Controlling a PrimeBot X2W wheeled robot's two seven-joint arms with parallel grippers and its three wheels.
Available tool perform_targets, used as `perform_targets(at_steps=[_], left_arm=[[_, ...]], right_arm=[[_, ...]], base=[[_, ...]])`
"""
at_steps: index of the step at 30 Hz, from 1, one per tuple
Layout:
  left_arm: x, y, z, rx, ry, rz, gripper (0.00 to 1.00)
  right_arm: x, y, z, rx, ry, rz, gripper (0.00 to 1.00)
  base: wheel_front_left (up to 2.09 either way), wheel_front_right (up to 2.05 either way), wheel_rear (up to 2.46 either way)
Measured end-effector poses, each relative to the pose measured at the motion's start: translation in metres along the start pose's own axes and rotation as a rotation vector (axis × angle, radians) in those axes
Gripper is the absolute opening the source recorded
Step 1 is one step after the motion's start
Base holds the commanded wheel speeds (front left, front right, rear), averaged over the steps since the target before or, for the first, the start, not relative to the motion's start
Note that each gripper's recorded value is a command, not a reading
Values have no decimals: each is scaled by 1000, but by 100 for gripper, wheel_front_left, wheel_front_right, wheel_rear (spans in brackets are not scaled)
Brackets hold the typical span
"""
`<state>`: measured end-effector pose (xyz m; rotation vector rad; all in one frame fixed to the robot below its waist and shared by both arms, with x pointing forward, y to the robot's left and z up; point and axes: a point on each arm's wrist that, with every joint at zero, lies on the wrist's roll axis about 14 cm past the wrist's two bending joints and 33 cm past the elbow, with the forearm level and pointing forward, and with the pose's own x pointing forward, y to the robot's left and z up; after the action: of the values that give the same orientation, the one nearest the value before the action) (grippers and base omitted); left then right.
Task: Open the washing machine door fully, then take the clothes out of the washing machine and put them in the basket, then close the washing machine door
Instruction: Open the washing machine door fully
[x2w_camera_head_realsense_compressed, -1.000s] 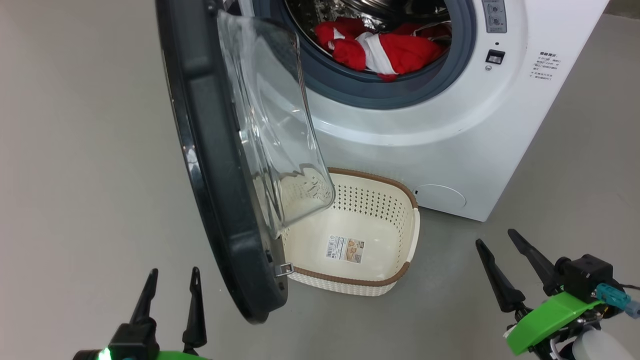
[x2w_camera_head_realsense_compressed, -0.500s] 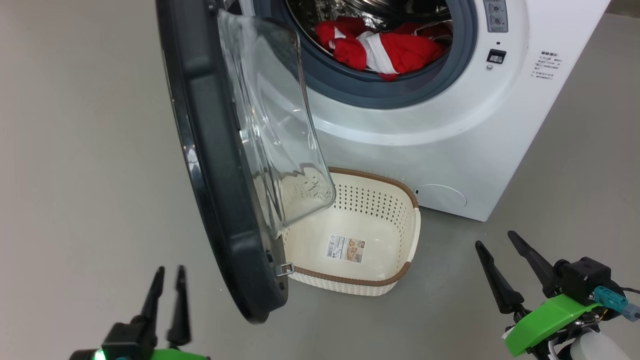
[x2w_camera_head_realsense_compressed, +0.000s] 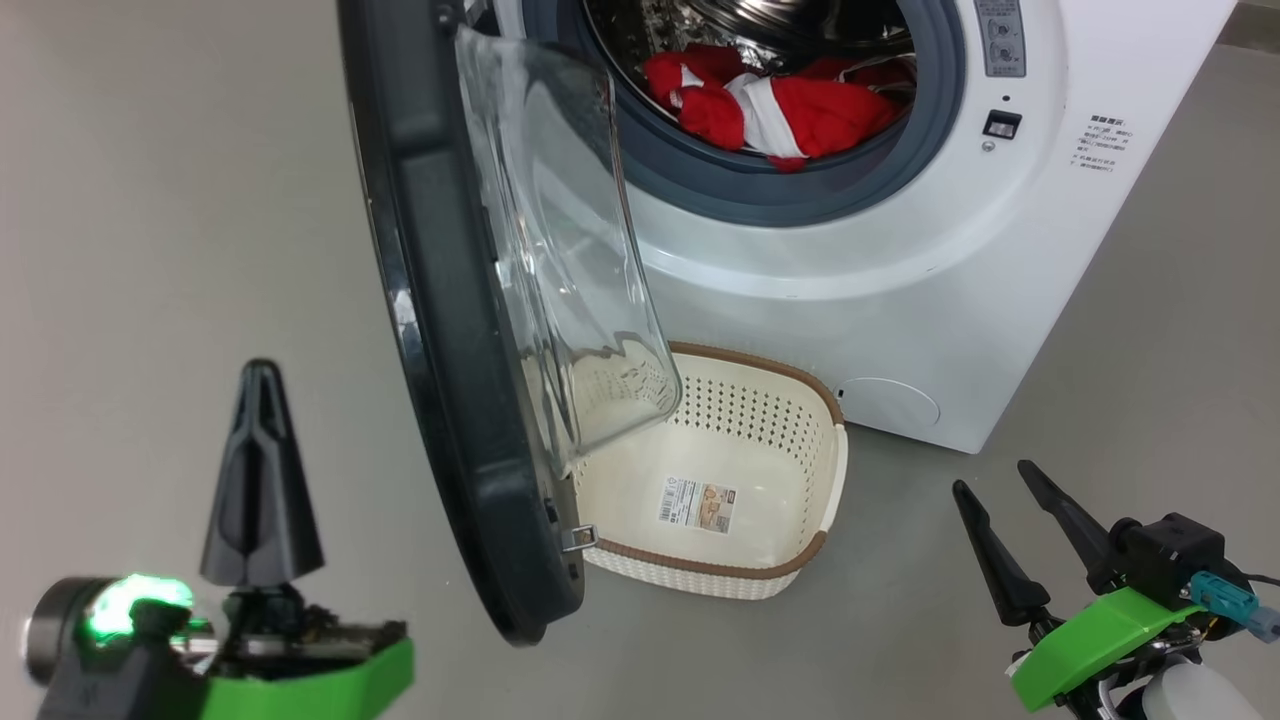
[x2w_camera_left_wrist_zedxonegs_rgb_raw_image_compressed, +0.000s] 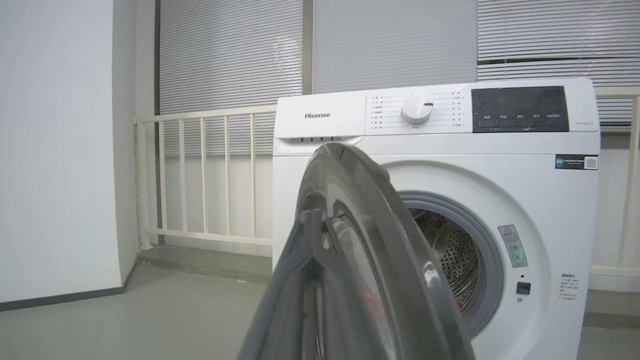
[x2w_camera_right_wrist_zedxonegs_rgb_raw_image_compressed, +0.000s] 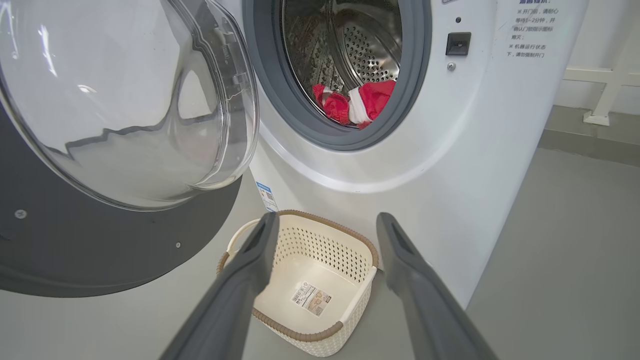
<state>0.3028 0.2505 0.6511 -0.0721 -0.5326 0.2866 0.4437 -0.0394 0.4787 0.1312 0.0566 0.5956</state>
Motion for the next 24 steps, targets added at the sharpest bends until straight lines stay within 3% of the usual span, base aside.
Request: perform_targets(at_steps=[6,13,24], left_arm=[[-2,-56,30,-83,-89,-186,0],[-37,-112,-17,-192,102,-365,0],[-86,-120,-107,-218,433,-389,0]], right_arm=[[-1,-1,1,0,-4,-4,100],[0,-1,0,3,-1,-3,100],[-2,-2,-5,6,10,-5,100]], base=[[0,0,0],[0,0,0],[0,0,0]])
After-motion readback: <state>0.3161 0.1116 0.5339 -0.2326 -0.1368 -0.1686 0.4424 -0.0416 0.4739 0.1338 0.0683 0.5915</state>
